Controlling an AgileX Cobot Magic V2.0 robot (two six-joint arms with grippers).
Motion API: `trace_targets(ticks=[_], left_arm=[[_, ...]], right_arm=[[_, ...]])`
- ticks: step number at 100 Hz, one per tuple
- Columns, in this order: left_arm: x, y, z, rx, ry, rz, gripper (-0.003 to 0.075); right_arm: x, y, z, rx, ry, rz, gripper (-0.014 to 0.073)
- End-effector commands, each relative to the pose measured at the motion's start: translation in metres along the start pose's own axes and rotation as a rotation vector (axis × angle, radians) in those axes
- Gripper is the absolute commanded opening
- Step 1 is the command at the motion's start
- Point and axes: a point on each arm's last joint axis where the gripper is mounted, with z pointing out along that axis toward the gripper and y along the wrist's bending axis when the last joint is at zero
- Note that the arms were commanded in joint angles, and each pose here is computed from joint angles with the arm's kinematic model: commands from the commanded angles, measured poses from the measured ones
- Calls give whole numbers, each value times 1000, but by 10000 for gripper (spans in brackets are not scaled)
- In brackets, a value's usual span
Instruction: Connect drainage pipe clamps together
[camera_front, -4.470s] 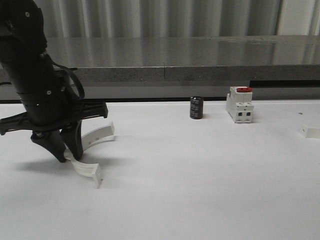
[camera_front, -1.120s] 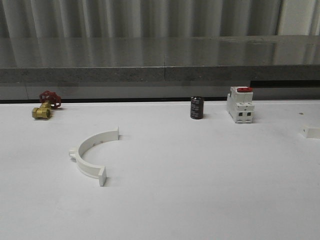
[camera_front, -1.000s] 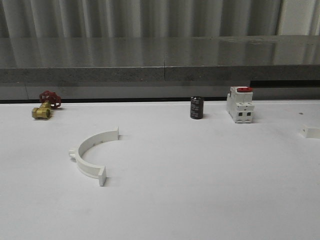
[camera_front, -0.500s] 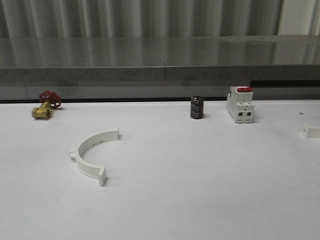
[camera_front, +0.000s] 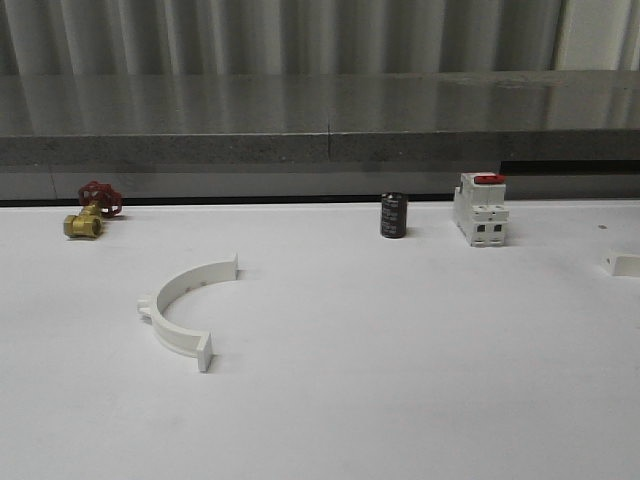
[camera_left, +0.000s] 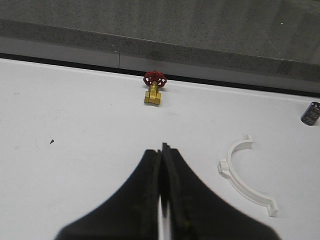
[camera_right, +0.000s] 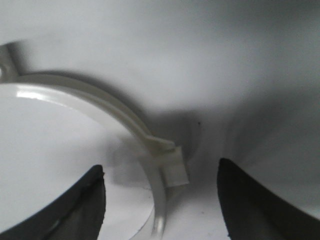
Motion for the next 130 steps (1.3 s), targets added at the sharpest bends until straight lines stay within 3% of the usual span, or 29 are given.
trace_targets(ticks=[1, 21, 31, 59, 73, 96, 130], left_arm=[[-14, -3, -3, 19, -95, -4, -21], [-14, -3, -3, 19, -95, -4, -21], [-14, -3, -3, 19, -95, -4, -21], [-14, -3, -3, 19, -95, -4, -21], [-14, -3, -3, 19, -95, -4, -21], [-14, -2, -3, 18, -94, -4, -21], [-14, -2, -3, 18, -94, -4, -21]], right_arm=[[-8, 0, -25, -6, -98, -6, 460], [-9, 0, -25, -6, -105, -6, 125], [-9, 0, -25, -6, -104, -6, 49], [-11, 3, -46, -21, -137, 0, 46], [-4, 18, -72, -33, -146, -35, 46], [15, 70, -98, -66, -155, -24, 46], [56, 164, -99, -59, -99, -88, 46]])
